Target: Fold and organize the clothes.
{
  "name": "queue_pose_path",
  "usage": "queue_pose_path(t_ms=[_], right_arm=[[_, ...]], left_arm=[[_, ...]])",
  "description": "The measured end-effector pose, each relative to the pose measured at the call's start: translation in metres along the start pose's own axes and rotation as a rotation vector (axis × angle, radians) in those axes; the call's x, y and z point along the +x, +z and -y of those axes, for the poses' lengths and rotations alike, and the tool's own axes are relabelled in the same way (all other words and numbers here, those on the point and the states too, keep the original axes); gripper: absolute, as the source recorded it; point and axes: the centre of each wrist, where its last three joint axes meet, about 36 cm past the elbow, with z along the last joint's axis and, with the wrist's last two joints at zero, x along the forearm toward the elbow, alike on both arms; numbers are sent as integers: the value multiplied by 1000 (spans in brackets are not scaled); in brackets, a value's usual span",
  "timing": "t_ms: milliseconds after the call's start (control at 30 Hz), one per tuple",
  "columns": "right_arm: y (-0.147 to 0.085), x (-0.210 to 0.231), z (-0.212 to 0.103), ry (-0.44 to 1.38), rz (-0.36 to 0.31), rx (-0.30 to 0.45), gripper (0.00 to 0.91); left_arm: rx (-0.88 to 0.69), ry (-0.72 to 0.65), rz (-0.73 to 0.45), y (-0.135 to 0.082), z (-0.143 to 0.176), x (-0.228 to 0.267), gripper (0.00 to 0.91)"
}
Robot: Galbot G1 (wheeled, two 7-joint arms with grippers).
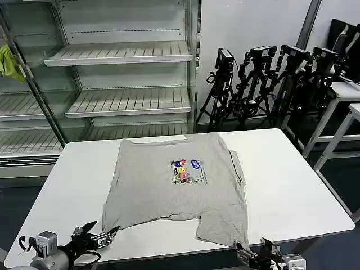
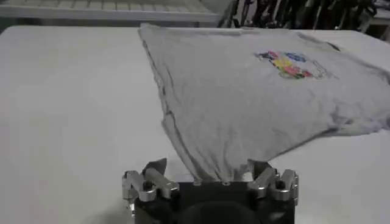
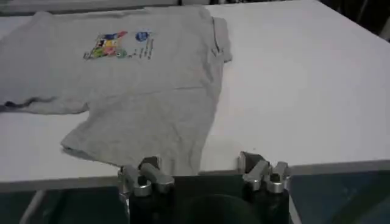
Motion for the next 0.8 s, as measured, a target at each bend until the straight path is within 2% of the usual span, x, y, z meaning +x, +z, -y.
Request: queue_pose_path(t_ms=[67,133,267,300,367,400,433,533,633,667,800], right_arm=[[1,-1,-1,-3,1,2,907],[2,-2,-1,-3,3,3,887],[5,-4,-4,-13,0,6,615],[6,-4,-4,-15,-2,6,595],[8,-5,-6,-19,-5,6,514],[9,-5,-6,-22,-7,7,413],[10,-5,-7,-24,-8,7,363],[12,-5,-9,-30,-13,8,111],[15,-5,-10,-35,-17,7,10],[16,-5,-11,-37,-17,6,10],[19,-4,-12,-44,-21,3,0]], left_arm=[[-1,-1,-1,1,0,0,534],[-2,-1,-1,2,1,1,514],[-3,2,-2,3,3,1,474],[-3,4,-2,4,4,2,474],[-3,7,-3,4,5,2,383],[-3,7,-4,5,5,2,322],[-4,7,-5,5,5,3,312],[-4,9,-6,6,6,4,242],[-4,9,-7,7,6,4,171],[-4,8,-8,7,6,5,131],[-6,7,-9,8,7,7,71]])
